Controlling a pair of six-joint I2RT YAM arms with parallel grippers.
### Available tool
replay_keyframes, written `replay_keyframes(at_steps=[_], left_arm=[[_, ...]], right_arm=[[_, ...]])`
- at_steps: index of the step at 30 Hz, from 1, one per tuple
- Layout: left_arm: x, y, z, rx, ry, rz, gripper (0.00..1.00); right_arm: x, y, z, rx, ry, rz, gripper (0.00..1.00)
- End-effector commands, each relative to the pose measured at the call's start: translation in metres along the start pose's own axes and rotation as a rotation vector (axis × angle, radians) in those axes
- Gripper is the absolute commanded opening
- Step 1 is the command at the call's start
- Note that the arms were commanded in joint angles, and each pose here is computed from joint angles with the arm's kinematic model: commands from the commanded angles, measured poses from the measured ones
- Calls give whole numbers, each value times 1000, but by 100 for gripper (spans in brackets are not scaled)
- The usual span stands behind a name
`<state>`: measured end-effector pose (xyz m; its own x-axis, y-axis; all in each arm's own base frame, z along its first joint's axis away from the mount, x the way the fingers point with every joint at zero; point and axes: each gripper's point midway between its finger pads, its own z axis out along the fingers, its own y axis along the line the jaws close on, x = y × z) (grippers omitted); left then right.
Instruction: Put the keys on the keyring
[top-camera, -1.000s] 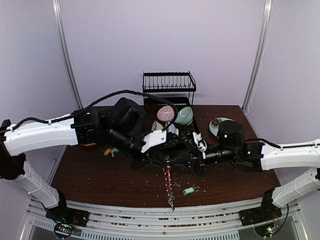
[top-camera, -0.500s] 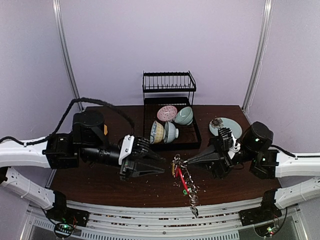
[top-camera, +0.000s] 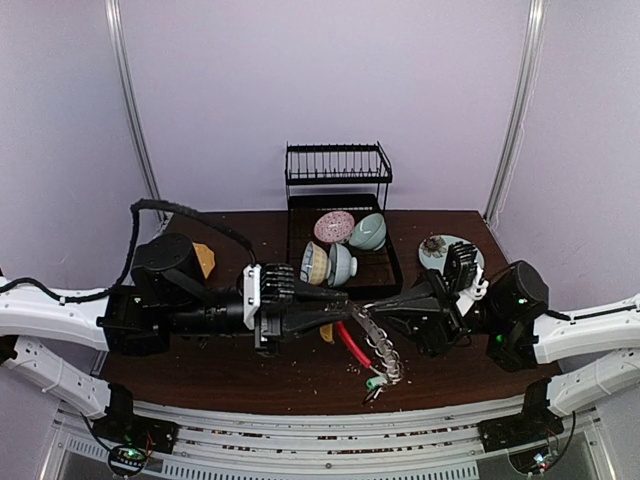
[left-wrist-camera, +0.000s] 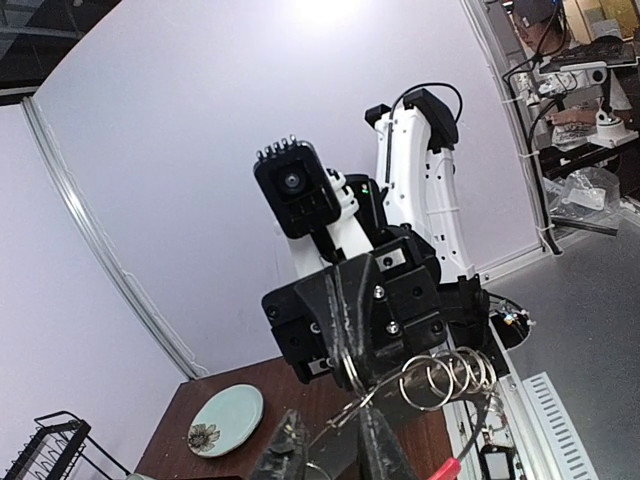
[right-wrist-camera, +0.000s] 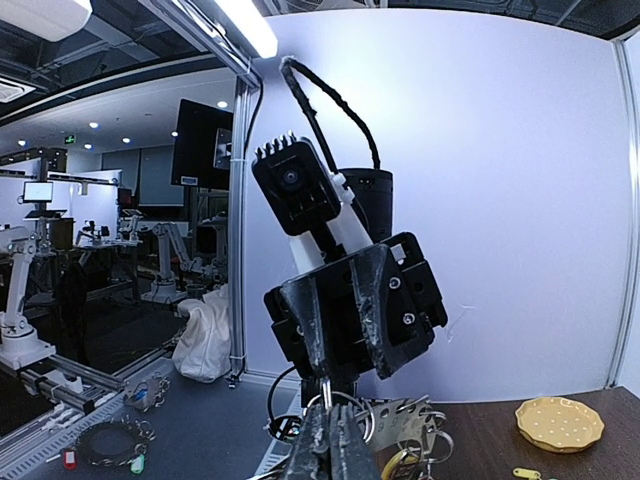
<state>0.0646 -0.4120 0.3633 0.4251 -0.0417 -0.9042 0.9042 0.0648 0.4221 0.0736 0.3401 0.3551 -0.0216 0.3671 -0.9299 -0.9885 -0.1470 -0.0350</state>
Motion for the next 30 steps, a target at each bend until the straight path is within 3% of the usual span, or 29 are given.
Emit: replay_keyframes(at_steps=[1,6,12,17,25,28,30], left_arm=[[-13,4,5,-6,-55,5,19],[-8,-3,15,26,-26,10,19],[11,17,16,-93,72,22,6],[37,11,24,-93,172,48,8],[25,-3,33,-20,104,18,19],[20,-4,33,-14,82,5,18],[17,-4,32,-12,74,0,11]], right_arm=[[-17,-6,2,47,-67,-6,0],[-15,-12,4,76,-53,0,0],[-15,-11,5,85,-26,4,0],[-15,-16,7,104,-22,44,0],[-13,-19,11,95,-50,92,0],[-11,-21,13,98,-40,93,0],[-8,-22,13,103,-31,86,0]])
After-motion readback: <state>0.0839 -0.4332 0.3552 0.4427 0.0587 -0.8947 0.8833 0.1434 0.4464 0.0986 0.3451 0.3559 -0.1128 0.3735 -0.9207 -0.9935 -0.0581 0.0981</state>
